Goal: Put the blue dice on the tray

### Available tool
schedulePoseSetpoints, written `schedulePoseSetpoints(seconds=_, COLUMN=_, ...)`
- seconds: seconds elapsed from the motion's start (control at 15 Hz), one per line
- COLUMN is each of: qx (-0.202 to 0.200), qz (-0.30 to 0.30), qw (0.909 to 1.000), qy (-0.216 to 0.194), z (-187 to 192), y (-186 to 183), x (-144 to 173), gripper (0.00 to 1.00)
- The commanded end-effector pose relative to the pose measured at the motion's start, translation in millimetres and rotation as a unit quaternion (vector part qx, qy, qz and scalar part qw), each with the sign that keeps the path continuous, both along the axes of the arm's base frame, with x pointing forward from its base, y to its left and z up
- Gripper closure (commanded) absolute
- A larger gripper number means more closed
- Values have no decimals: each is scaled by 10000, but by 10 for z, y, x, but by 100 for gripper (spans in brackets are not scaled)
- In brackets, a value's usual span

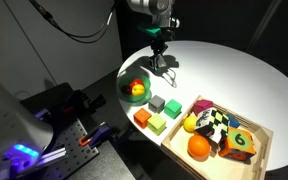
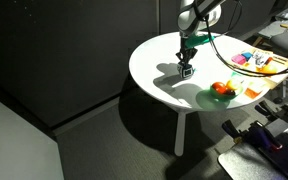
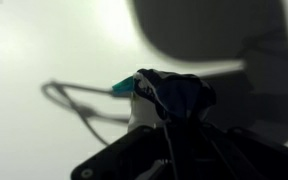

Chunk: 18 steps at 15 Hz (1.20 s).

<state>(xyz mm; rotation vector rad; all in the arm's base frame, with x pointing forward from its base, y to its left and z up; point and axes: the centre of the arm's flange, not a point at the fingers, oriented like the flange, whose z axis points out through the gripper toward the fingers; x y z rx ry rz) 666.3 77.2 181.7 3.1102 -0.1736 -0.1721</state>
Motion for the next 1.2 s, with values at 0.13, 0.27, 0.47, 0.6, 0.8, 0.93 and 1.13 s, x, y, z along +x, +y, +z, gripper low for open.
schedulePoseSetpoints(seconds=0.13, qx=-369, qz=-174, qw=9992, qy=42, z=332, y=-129, x=-88, gripper=95)
schedulePoseSetpoints(seconds=0.27, qx=-327, qz=-224, qw=9992, qy=29, z=405, y=-216, x=-113, gripper=95)
schedulePoseSetpoints(seconds=0.47, qx=-196, qz=-307, qw=9993, qy=-28, z=498, y=-369, x=-152, gripper=95)
schedulePoseSetpoints(seconds=0.6, qx=-151, qz=-396, qw=9991, qy=-69, z=558, y=-495, x=-183, gripper=95)
schedulePoseSetpoints(seconds=0.8, qx=-105, qz=-555, qw=9983, qy=-110, z=656, y=-727, x=-270, gripper=95)
schedulePoseSetpoints(seconds=0.93, qx=-90, qz=-668, qw=9977, qy=-119, z=717, y=-875, x=-339, gripper=95)
schedulePoseSetpoints(seconds=1.13, qx=-96, qz=-833, qw=9964, qy=-97, z=793, y=-1085, x=-461, gripper=95)
